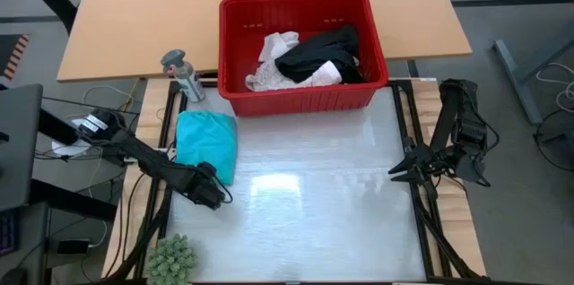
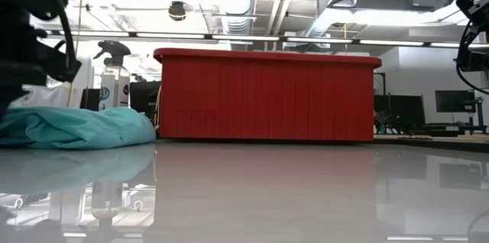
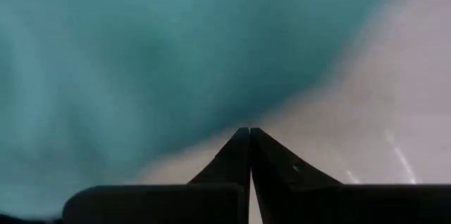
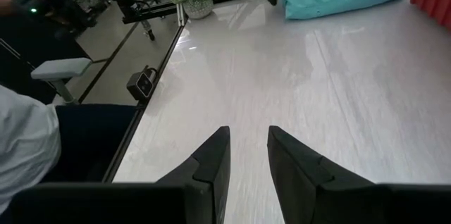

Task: Fold laundry
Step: Fold the light blue shorts, then fold the white underwear

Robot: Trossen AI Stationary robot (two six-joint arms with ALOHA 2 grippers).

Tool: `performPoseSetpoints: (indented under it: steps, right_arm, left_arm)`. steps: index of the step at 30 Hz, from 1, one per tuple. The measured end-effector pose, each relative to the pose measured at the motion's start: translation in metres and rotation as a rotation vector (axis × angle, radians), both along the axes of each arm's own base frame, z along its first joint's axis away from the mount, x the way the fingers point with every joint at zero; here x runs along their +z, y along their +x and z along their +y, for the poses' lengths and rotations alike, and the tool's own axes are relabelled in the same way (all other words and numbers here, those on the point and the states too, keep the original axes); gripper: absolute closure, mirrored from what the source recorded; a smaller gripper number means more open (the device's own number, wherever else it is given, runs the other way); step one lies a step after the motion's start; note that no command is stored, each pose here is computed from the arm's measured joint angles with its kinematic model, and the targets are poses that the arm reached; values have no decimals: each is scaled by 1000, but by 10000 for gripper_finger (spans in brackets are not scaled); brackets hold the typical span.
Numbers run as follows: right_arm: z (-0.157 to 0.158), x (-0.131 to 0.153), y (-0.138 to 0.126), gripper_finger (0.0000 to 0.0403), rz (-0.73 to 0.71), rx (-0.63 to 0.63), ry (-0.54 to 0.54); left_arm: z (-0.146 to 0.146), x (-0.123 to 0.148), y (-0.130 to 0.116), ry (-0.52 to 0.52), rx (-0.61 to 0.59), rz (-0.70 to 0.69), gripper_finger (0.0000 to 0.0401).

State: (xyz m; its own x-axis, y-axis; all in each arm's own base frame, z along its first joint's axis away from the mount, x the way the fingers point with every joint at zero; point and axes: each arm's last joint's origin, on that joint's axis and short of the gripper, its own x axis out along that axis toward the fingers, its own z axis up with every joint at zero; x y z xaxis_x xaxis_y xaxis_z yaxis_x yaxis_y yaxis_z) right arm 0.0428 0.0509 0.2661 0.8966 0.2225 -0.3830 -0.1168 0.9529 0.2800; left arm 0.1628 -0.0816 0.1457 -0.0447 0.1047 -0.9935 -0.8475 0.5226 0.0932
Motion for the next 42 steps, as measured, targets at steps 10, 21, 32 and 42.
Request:
performPoseSetpoints:
  steps: [10,21,32,42]
  right_arm:
    - [0,0,0,281,4,-10,23]
    - [0,1,0,281,5,-27,58]
    - [1,1,0,281,3,-26,70]
    - [1,2,1,281,-3,-24,73]
  left_arm:
    - [42,-1,-17,169,25,-100,401]
    - [74,11,-23,288,58,-170,401]
    - [56,37,-5,8,11,-324,401]
    - [55,75,-1,120,36,-325,401]
